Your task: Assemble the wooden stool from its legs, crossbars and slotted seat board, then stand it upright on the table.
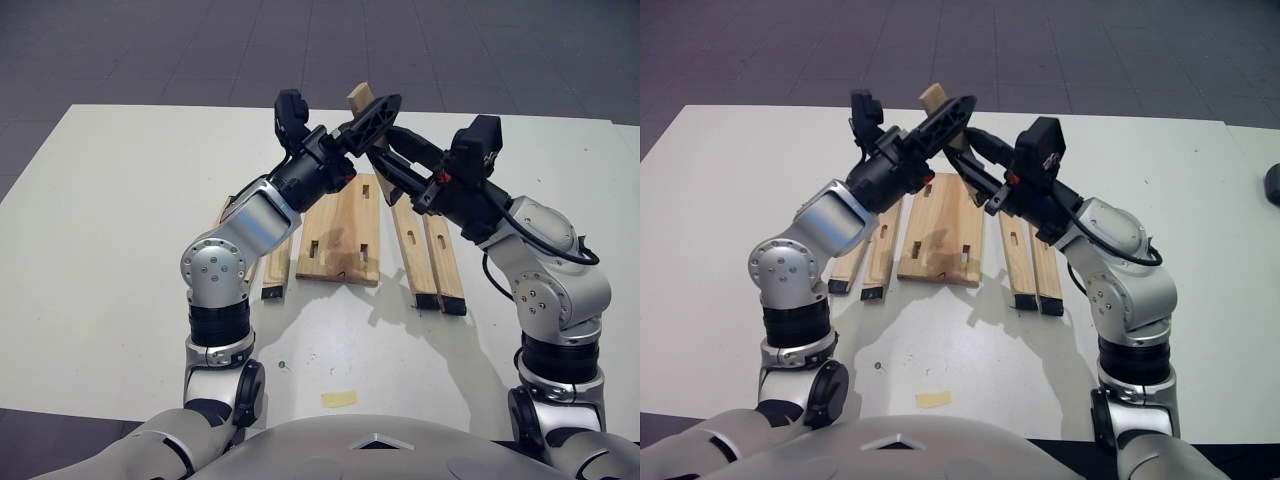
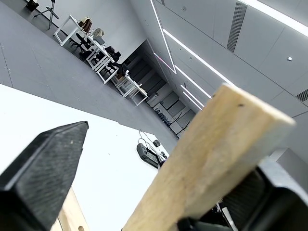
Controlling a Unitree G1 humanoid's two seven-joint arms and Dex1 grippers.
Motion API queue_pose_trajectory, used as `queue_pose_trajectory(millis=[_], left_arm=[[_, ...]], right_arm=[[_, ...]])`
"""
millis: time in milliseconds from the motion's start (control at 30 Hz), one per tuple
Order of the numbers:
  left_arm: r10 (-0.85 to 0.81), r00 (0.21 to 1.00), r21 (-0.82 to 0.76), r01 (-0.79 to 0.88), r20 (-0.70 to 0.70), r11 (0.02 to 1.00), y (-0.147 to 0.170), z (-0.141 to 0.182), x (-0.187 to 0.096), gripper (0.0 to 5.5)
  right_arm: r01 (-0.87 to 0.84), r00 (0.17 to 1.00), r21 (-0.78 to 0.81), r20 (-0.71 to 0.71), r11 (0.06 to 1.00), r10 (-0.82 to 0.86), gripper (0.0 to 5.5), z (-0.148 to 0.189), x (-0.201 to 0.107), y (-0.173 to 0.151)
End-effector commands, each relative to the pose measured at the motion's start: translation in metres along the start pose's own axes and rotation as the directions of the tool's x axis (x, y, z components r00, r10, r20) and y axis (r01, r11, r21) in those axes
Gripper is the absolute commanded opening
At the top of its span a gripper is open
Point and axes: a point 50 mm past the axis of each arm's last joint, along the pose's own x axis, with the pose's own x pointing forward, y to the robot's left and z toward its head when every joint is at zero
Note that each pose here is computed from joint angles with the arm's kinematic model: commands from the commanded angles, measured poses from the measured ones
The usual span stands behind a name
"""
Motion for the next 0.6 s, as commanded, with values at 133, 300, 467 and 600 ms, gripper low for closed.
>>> queue_pose_trajectory(millis=[133, 300, 467, 600], left_arm=[[0.01, 1.0, 0.024, -0.009, -0.022, 1.0, 0.0, -0.002, -0.001, 2.78], [-0.011, 1.0, 0.035, 0.011, -0.012, 0.999, -0.003, -0.001, 0.0, 1.92], [-0.013, 1.0, 0.035, 0.013, -0.001, 0.999, -0.002, 0.001, -0.001, 1.02], [-0.011, 1.0, 0.034, 0.011, 0.002, 0.999, -0.002, 0.0, 0.0, 0.49]], right_arm=[[0.019, 0.999, -0.028, -0.027, 0.999, -0.02, 1.3, -0.004, 0.001, -0.002], [0.037, 0.998, -0.044, -0.053, 0.998, -0.039, 1.3, -0.01, -0.001, -0.005], [0.042, 0.996, -0.065, -0.079, 0.997, -0.047, 1.3, -0.016, -0.002, -0.007], [0.041, 0.994, -0.078, -0.095, 0.996, -0.049, 1.3, -0.019, -0.003, -0.006]])
